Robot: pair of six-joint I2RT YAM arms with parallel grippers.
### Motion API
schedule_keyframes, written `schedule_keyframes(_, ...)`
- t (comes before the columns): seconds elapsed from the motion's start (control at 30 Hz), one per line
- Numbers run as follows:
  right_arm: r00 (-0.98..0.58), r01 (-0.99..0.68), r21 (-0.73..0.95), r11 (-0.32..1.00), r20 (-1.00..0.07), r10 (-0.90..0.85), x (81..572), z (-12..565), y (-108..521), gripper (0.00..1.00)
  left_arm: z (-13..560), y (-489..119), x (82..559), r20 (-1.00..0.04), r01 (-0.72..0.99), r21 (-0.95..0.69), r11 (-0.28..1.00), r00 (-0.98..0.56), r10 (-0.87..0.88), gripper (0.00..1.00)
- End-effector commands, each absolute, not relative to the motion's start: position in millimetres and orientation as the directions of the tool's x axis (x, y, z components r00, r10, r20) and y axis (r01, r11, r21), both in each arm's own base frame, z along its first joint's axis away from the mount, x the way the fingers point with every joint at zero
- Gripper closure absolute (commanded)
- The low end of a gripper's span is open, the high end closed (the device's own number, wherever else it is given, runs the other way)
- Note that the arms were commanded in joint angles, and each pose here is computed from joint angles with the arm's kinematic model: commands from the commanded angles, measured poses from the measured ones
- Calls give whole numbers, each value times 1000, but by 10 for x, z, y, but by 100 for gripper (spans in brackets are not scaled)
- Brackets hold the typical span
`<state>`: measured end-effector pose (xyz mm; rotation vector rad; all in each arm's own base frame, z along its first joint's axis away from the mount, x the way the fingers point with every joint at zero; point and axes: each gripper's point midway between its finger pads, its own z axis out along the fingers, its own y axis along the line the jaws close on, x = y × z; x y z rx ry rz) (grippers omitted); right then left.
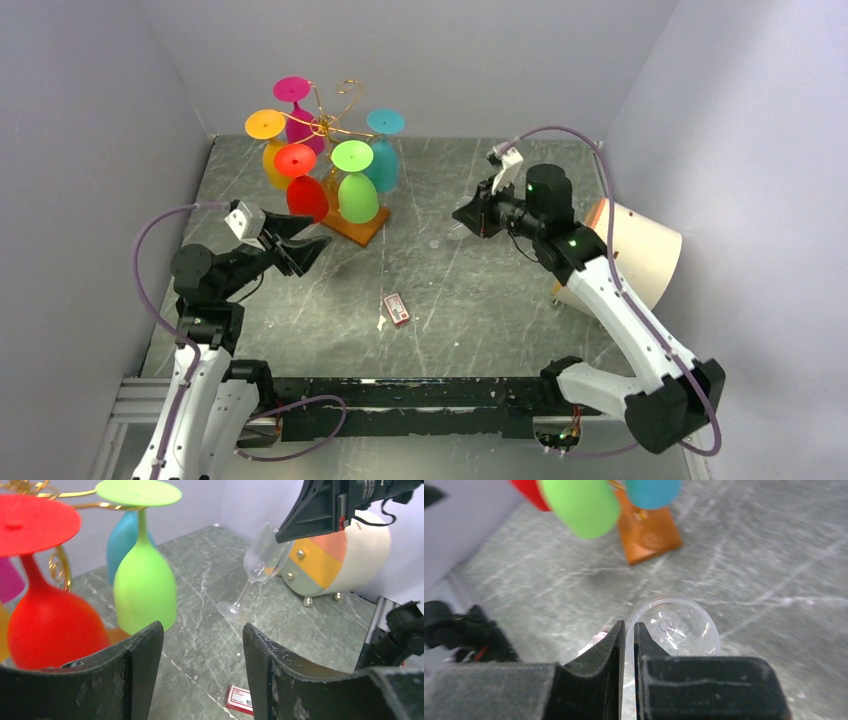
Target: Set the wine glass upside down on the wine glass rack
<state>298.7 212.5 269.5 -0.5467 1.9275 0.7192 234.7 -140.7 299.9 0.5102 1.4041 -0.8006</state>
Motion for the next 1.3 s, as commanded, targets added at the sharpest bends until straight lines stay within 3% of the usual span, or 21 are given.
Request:
schedule_keyframes(0.0,-340,-803,327,498,-938,67,2538,3269,2393,100,3253,-1596,2099,-978,853,73,517,163,-132,33)
schedule_keyframes(0.17,-350,-871,376,315,-927,138,2130,3548,2483,100,3273,-1707,1913,-963,893,196,404,252,-90,30)
schedule_keyframes(0.57,-435,-887,456,80,-880,188,1637,3995,2513,100,3051,-1822,1588,-836,828,548,116,545,62,24)
schedule_keyframes(0.8,-466,-879,476,-2,-859,213,1576,4140,2543,100,2996,-1876,1439,-814,814,581,-8,581,19,31)
schedule_keyframes(1.27,-532,-844,534,-55,-819,216,1655,4172,2664,100,3130,-1933,1413,-769,766,639,-68,638,-35,33)
